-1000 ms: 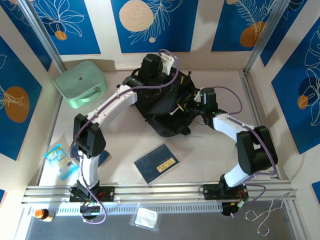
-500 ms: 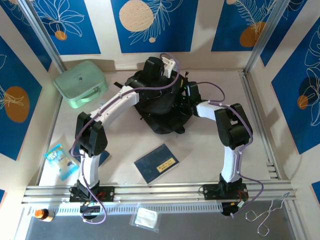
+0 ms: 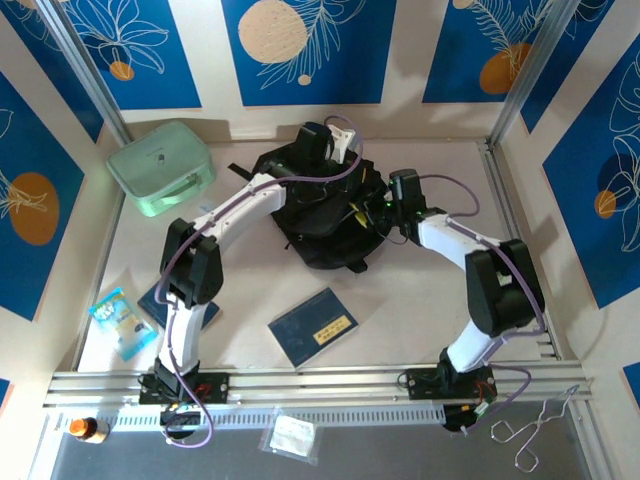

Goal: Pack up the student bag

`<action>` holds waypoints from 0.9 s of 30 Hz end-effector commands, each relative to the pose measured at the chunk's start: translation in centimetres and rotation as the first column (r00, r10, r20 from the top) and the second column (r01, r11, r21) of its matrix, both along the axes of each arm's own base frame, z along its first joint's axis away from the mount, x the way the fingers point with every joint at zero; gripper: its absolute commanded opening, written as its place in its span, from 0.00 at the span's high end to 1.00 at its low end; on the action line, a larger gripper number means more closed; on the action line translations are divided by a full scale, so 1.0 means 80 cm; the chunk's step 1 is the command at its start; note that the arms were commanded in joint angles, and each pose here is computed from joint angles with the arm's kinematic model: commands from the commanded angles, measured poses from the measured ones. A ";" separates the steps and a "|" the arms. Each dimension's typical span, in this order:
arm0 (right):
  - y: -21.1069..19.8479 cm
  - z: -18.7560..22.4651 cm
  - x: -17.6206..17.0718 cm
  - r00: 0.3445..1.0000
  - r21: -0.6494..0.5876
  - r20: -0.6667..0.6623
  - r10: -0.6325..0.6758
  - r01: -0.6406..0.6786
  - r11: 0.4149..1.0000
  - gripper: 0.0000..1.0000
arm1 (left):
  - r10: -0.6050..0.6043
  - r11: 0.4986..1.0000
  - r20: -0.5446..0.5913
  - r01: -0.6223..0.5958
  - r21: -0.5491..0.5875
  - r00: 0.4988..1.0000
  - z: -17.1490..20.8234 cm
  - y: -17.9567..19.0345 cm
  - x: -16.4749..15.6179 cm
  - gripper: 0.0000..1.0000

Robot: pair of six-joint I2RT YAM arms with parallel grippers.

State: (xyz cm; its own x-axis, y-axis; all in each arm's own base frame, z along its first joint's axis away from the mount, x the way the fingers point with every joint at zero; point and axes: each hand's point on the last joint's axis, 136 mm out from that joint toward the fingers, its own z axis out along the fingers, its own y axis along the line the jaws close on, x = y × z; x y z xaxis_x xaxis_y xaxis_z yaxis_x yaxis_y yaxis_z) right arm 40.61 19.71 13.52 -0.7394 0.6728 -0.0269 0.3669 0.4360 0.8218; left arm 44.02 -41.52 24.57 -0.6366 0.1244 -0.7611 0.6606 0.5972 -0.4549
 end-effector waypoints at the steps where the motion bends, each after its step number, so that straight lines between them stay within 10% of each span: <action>1: -0.018 -0.012 -0.036 0.997 0.001 -0.076 -0.021 0.021 1.000 0.61 | -0.003 1.000 -0.003 0.002 -0.025 1.000 0.006 0.002 0.004 1.00; 13: -0.145 0.031 -0.105 0.998 -0.511 0.068 -0.017 0.050 0.858 0.45 | 0.024 0.999 -0.121 -0.018 0.051 0.992 -0.036 0.081 -0.044 0.37; 27: 0.032 -0.004 -0.174 0.861 -0.551 -0.128 0.493 -0.475 0.686 0.35 | 0.553 0.825 -0.151 -0.513 0.237 0.819 -0.102 0.321 -0.036 0.04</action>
State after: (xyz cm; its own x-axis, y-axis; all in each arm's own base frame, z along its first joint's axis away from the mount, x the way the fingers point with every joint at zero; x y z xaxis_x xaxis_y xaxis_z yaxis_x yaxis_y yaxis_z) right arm 28.47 20.75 14.57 -0.9209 0.1723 -0.3496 0.0035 0.9005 0.4348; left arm 41.13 -18.43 16.26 -0.7991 -0.1137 -0.5903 0.1929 0.8815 -0.4310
